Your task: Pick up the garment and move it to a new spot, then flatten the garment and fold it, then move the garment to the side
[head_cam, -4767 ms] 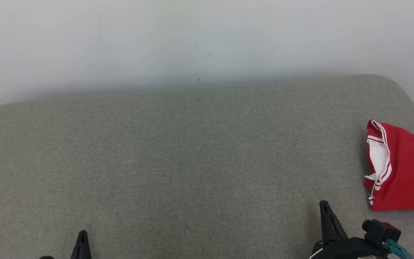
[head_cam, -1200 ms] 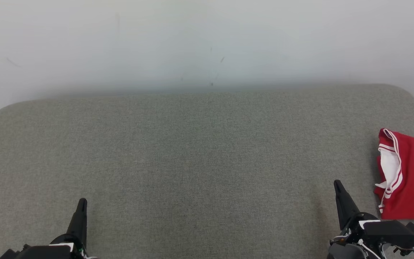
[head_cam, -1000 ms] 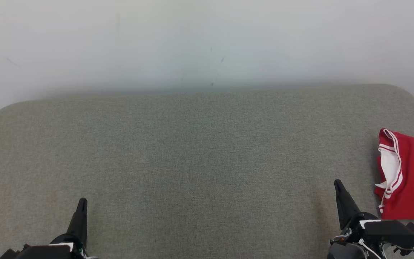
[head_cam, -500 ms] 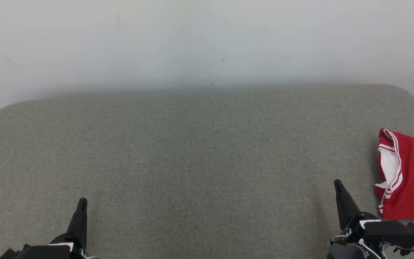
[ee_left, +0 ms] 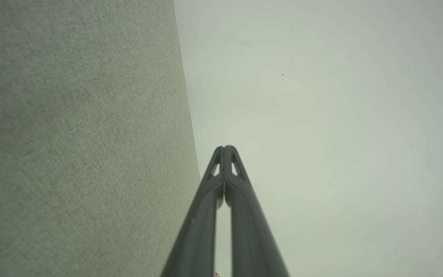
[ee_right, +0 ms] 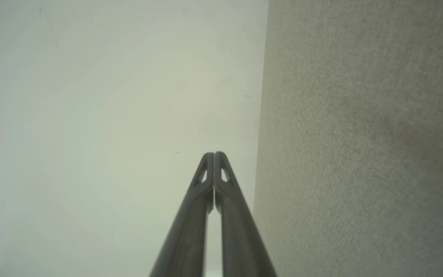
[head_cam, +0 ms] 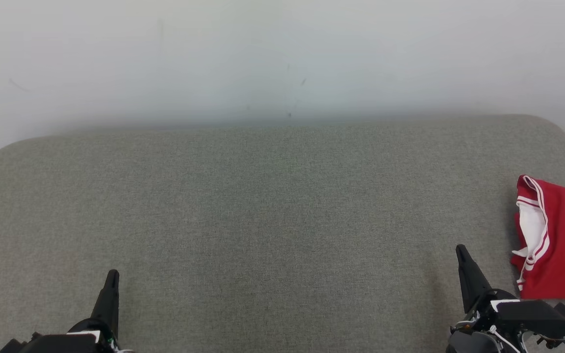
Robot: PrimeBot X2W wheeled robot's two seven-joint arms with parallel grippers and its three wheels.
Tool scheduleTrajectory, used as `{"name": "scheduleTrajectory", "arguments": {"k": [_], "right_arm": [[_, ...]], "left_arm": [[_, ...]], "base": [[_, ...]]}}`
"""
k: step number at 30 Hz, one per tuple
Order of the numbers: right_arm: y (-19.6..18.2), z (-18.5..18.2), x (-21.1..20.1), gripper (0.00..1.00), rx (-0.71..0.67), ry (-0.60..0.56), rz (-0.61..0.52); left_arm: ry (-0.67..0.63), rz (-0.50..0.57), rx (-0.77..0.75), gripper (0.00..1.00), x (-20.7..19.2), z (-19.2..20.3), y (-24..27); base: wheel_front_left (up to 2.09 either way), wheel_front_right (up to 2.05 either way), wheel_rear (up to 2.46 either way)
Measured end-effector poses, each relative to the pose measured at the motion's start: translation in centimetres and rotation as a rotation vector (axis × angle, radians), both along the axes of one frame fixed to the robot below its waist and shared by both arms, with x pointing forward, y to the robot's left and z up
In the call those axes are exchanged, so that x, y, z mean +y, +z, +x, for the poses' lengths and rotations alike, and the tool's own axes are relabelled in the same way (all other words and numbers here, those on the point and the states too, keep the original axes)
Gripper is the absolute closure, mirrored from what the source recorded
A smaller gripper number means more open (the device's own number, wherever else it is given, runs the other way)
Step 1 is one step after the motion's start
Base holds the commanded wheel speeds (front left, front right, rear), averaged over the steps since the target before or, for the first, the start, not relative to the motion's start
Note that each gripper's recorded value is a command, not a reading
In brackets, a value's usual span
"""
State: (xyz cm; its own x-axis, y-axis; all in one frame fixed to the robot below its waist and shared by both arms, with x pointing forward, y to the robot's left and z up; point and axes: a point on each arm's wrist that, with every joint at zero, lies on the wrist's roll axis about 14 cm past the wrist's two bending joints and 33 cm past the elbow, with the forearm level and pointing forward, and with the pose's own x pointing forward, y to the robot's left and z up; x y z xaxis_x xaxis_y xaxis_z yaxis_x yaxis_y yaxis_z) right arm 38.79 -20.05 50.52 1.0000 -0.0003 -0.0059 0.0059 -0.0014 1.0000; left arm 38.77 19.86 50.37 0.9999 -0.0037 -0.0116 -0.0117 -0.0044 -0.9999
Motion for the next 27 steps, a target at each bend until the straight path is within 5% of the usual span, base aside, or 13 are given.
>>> {"name": "scheduleTrajectory", "arguments": {"k": [27], "right_arm": [[0.0,0.0,0.0,1.0,0.0,0.0,0.0]], "left_arm": [[0.0,0.0,0.0,1.0,0.0,0.0,0.01]], "base": [[0.0,0.0,0.0]]}}
